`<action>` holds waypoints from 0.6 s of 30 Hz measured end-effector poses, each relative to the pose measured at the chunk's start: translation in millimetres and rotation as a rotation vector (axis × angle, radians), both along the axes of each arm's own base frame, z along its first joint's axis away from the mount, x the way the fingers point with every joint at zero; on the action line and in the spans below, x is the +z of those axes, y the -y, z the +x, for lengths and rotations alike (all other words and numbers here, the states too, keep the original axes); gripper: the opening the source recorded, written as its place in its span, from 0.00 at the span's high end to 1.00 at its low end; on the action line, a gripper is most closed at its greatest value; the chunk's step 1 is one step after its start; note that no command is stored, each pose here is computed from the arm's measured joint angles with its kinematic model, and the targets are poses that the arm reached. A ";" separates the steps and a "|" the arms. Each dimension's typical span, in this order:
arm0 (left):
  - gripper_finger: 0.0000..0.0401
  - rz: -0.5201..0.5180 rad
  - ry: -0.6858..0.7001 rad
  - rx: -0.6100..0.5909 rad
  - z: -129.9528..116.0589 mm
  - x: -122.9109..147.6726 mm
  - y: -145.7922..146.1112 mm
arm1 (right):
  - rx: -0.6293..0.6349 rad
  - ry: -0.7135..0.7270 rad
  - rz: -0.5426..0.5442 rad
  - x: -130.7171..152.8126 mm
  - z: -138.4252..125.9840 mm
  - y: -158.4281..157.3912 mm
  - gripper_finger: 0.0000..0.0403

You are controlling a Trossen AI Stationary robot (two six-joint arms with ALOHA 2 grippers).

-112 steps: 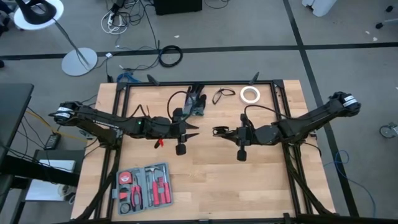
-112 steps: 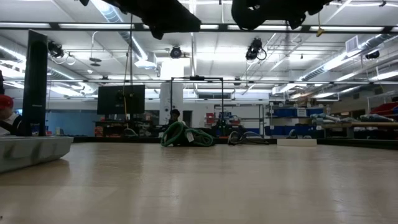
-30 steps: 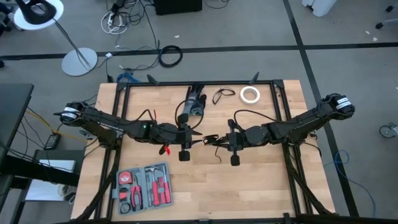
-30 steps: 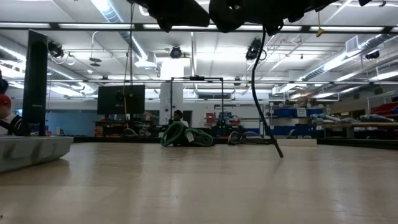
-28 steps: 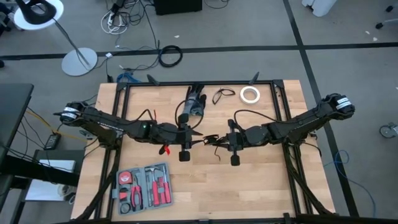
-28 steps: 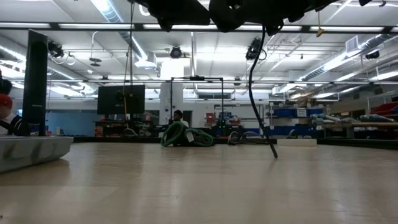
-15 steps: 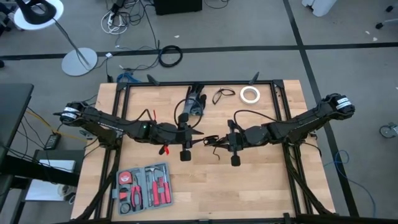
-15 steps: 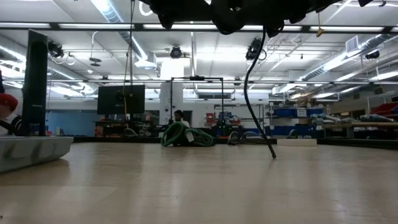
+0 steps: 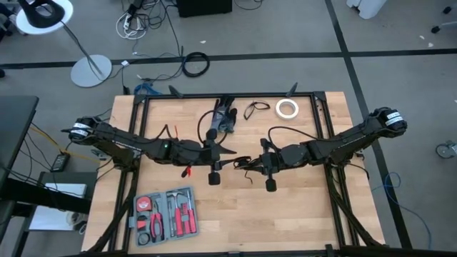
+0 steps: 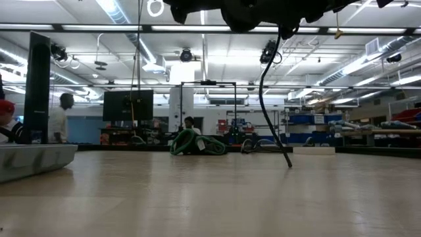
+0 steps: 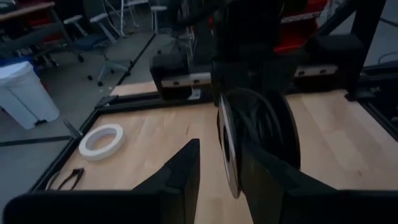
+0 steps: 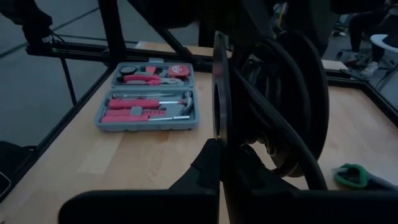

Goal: Coil cords
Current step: Uncoil the black wire from the spool

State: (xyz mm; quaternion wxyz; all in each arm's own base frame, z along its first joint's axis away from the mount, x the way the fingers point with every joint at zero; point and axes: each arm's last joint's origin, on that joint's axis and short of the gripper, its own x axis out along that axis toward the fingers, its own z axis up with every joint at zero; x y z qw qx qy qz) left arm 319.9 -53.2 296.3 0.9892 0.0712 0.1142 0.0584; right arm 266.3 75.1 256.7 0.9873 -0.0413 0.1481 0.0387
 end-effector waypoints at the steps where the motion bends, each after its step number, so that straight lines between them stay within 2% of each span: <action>1: 0.72 0.004 0.003 0.001 0.1 0.3 0.0 | 0.001 0.005 -0.002 0.4 0.1 -0.1 1.00; 18: 0.72 -0.010 0.026 0.020 0.3 2.4 -0.5 | 0.038 0.048 -0.005 4.5 2.0 1.1 1.00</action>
